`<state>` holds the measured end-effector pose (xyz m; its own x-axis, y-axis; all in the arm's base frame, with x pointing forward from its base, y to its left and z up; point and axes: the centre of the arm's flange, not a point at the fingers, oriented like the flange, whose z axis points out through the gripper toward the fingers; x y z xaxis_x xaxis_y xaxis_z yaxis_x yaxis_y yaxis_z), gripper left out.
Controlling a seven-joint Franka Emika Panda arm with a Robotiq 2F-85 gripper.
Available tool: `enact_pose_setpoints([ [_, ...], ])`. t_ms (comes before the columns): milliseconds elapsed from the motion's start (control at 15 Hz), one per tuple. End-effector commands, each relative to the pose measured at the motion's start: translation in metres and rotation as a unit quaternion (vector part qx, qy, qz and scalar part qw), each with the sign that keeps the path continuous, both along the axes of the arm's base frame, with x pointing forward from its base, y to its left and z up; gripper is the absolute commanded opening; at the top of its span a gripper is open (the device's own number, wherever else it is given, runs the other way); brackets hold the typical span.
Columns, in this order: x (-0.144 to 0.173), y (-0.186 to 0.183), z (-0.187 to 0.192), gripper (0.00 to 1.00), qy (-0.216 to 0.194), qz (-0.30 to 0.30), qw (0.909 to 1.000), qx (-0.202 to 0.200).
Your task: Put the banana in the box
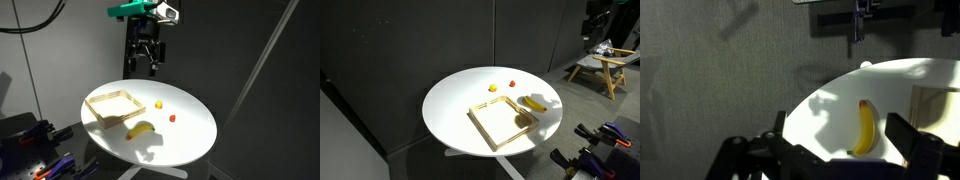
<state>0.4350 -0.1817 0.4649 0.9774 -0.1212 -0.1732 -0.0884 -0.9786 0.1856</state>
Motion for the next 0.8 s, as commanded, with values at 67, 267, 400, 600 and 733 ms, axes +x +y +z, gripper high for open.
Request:
enact_pose_setpoints([
  [67,0.018,0.001,-0.017,1.00,0.002,-0.014,0.9995,0.028],
  [267,0.028,0.003,-0.034,1.00,-0.013,-0.024,0.9988,0.040],
  [400,0.036,0.004,-0.045,1.00,-0.029,-0.028,0.9980,0.049],
  [600,0.049,0.006,-0.064,1.00,-0.050,-0.040,0.9969,0.047],
  [733,0.060,0.009,-0.081,1.00,-0.051,-0.049,0.9966,0.042],
])
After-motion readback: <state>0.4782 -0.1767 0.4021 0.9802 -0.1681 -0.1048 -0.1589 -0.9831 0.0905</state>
